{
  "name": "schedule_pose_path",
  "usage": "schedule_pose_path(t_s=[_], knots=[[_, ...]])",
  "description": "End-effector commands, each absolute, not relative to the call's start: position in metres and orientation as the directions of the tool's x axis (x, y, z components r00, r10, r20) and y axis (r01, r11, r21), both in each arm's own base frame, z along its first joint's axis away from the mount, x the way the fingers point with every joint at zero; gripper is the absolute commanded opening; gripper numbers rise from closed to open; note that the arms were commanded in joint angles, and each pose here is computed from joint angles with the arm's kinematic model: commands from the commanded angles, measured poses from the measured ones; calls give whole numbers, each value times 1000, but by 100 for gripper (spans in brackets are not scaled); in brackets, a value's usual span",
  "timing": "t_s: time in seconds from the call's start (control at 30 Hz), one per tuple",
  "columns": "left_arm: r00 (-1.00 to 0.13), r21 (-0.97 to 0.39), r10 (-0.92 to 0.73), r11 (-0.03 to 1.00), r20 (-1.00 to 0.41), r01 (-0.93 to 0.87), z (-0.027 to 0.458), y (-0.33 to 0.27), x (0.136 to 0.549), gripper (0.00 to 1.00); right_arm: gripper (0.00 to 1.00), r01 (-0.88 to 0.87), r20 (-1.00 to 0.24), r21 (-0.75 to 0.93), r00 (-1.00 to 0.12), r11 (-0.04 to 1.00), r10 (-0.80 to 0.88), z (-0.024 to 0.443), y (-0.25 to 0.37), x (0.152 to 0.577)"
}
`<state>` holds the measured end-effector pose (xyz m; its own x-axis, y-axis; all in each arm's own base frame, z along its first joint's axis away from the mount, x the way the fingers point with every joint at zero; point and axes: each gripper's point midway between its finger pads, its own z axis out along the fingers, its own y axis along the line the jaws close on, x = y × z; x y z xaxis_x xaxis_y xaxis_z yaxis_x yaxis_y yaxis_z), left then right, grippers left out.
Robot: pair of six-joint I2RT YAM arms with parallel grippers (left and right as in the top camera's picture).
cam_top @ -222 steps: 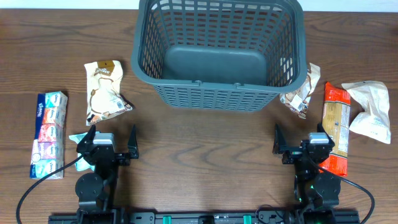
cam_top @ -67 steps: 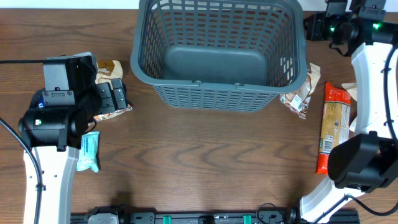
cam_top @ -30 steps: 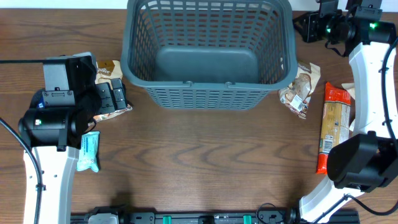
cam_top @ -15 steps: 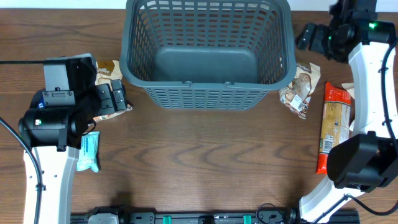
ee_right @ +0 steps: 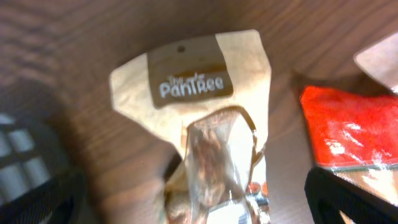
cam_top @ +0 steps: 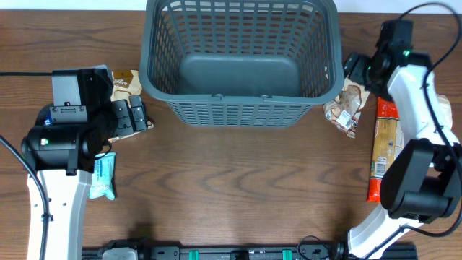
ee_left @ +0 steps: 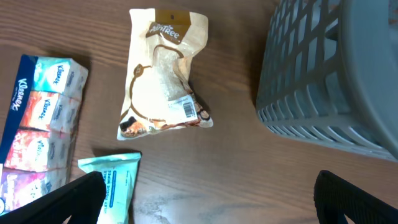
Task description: Pack container
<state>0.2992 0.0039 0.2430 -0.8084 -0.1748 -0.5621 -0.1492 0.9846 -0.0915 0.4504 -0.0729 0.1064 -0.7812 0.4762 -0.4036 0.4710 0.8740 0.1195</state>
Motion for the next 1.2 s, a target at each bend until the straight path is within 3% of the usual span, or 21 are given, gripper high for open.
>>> schedule_pose_path(t_s=[0.0,0.47,0.6,0.73,0.83,1.0,1.07,1.17], knots=[[-802,-74,-156,987,-576,-139,250,5,300,99,99,490,-395,112,-777,865,491,78,-73,445],[-813,-72,-157,987,-560,-141,247,5,296,99,98,487,-414,121,-767,865,490,16,-70,424],[-813,-72,-157,987,-560,-141,247,5,296,99,92,486,-422,123,-763,865,489,12,-70,424],[-813,-72,-157,987,-560,-141,247,5,296,99,74,487,-413,120,-768,865,490,3,-70,424],[-813,-72,-157,987,-560,-141,247,5,296,99,54,486,-363,120,-790,866,494,-17,-65,418],[-814,-72,-157,987,-560,-141,247,5,296,99,32,481,-285,133,-818,866,499,-42,-56,408],[-814,-72,-157,987,-560,-141,247,5,296,99,27,481,-283,132,-820,867,498,-43,-56,408],[-814,-72,-157,987,-560,-141,247,5,296,99,1,483,-285,134,-817,865,501,-42,-56,409]])
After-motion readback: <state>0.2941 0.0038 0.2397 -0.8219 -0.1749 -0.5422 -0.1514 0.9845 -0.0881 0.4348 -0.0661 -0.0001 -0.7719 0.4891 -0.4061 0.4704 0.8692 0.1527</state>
